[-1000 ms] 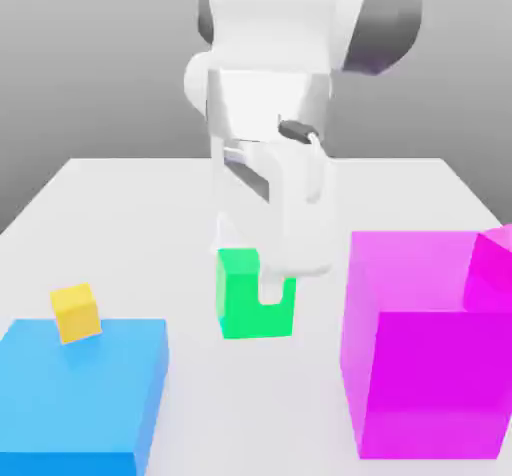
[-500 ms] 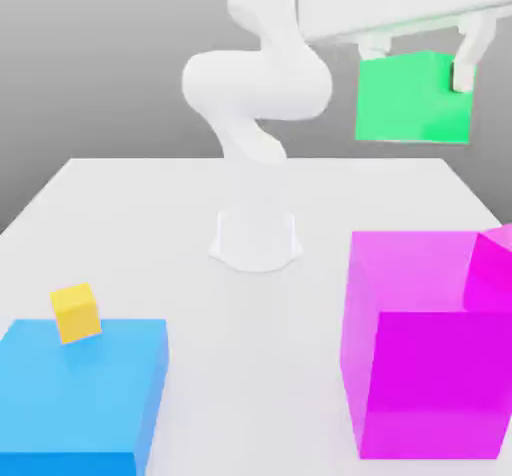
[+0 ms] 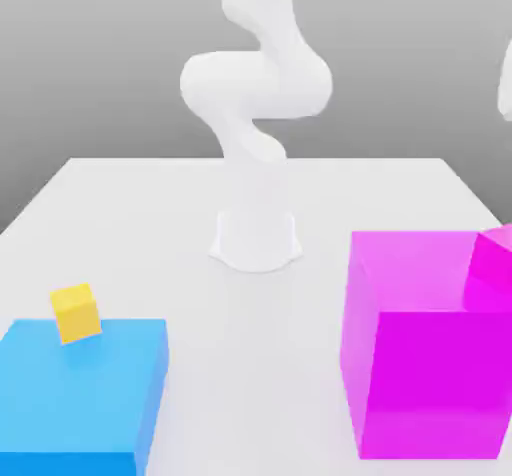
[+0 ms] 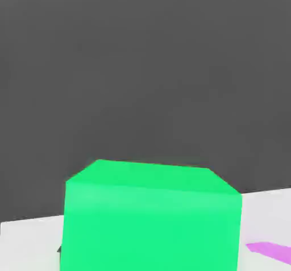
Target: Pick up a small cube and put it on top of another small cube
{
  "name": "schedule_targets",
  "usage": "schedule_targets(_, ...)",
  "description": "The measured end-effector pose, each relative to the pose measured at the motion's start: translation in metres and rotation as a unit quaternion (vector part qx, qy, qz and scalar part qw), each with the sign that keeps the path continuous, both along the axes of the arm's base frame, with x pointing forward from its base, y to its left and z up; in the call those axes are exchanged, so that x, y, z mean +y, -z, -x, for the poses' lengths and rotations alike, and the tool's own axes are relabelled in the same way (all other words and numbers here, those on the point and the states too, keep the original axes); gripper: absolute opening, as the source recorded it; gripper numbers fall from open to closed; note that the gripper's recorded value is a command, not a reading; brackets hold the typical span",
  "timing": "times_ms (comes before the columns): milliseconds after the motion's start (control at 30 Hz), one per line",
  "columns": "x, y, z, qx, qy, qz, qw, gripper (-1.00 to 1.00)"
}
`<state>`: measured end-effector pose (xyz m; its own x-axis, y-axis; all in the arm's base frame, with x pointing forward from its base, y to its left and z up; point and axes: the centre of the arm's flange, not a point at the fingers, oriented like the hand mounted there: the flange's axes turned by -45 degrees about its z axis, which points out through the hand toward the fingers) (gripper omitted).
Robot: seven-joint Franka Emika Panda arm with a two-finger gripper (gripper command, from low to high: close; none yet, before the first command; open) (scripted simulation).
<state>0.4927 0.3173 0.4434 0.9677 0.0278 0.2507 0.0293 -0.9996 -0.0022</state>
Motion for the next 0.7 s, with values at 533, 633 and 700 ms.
schedule_targets(533, 0.031, 0.248, -0.034, 0.121, -0.234, 0.033, 0.964, 1.0)
schedule_targets(633, 0.031, 0.257, -0.034, 0.121, -0.235, 0.034, 0.964, 1.0)
schedule_targets(700, 0.031, 0.233, -0.034, 0.121, -0.237, 0.035, 0.963, 1.0)
